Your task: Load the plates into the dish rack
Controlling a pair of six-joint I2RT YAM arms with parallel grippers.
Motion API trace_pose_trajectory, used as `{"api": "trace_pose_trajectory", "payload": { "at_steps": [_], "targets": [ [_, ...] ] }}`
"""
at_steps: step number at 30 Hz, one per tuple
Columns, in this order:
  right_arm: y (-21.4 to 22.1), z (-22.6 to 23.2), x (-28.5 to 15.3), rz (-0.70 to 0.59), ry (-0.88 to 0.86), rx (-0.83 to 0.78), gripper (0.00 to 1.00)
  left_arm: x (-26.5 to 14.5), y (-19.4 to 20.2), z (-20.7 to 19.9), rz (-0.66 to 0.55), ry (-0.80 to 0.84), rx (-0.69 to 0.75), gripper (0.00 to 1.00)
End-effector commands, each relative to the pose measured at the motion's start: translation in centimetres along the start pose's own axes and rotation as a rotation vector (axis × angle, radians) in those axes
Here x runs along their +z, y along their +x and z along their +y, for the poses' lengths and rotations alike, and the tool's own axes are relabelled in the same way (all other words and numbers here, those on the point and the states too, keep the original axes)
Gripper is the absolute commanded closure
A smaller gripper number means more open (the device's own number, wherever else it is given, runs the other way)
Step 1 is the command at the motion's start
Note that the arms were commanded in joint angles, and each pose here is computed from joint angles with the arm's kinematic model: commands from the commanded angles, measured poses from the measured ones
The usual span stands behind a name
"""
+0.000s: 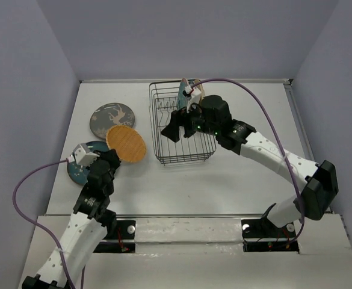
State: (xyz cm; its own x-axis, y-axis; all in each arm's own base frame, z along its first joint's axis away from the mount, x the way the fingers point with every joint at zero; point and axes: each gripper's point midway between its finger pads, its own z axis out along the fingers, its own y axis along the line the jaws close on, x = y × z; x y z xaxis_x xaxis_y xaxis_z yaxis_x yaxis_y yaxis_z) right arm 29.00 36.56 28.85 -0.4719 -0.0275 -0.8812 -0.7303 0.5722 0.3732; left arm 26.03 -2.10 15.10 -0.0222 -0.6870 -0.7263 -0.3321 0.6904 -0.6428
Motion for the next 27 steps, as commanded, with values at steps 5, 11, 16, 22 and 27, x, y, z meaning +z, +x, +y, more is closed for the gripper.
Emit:
{"api": "trace_pose_trajectory", "payload": {
  "at_steps": [5,11,16,22,27],
  "targets": [
    [-2.8,3.0,0.9,-0.063,-0.147,0.0,0.09,-2.5,-7.1,-4.4,-0.15,0.095,-0.053,0.95],
    [-2.3,3.6,1.7,-0.033,-0.194,0.013,0.09,-6.0,-13.6,-7.0,-0.288,0.154,-0.054,0.95],
    [-2.3,3.9,2.2,-0.042,-0.217,0.03,0.08,-9.3,-17.3,-9.4,-0.34,0.256,-0.061,0.95],
    [-2.2,5.6,2.9,-0.051,-0.343,0.057,0.07,-11.0,-15.8,-12.6,-0.221,0.443,-0.093,0.95],
    [-1.8,6.9,2.5,-0.065,-0.436,0.088,0.03,-12.3,-14.4,-14.5,-0.12,0.555,-0.114,0.95]
  ]
}}
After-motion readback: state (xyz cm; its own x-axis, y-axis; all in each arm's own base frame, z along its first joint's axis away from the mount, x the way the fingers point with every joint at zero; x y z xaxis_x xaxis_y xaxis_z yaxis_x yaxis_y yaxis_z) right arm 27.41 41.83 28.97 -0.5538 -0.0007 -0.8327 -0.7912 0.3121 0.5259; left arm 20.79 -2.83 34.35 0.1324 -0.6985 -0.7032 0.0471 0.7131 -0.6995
